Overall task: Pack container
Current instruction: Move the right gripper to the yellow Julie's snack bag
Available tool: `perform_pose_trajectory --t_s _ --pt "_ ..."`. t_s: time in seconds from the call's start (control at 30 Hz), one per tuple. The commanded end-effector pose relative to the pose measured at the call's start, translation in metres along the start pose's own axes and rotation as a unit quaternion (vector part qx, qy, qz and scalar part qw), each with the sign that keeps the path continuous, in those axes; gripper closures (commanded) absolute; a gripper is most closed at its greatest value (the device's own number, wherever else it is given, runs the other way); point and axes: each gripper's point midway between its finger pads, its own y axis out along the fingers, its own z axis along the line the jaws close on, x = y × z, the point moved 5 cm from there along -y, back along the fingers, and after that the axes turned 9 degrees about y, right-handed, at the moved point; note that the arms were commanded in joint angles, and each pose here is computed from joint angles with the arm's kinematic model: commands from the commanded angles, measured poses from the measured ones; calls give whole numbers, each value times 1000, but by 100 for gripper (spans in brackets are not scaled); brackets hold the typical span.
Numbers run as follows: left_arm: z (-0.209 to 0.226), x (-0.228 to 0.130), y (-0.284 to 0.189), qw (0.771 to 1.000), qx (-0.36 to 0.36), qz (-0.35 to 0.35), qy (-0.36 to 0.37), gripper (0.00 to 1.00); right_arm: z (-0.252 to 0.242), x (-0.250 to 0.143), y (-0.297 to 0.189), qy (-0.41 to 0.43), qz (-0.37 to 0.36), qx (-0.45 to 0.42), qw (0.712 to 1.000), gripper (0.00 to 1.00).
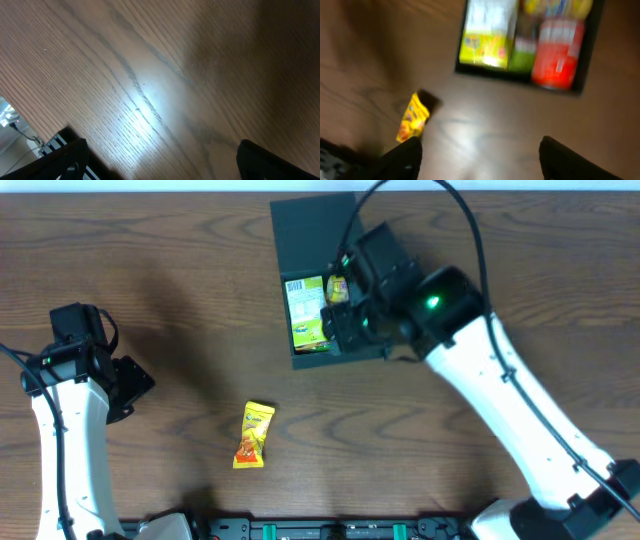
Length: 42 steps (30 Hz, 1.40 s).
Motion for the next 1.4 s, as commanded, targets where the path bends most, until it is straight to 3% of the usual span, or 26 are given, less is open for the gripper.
perform_pose_trajectory --t_s 0.0,0.2,0.3,0.37,0.6,0.87,1.37 --pt "3 1 1 1000 10 1 0 5 7 -38 10 135 3 -51 990 21" --pt "3 1 1 1000 10 1 0 5 58 -107 26 199 27 -39 979 25" --pt "3 1 1 1000 10 1 0 5 77 -127 32 235 8 -38 971 34" --pt "3 1 1 1000 10 1 0 5 92 -135 41 242 4 -28 970 33" --pt "3 1 1 1000 10 1 0 5 120 -142 103 247 55 -16 967 34" --pt "3 1 1 1000 10 1 0 5 111 -148 170 265 99 -66 957 34" --pt "3 1 1 1000 10 1 0 5 117 -159 200 243 128 -59 960 33"
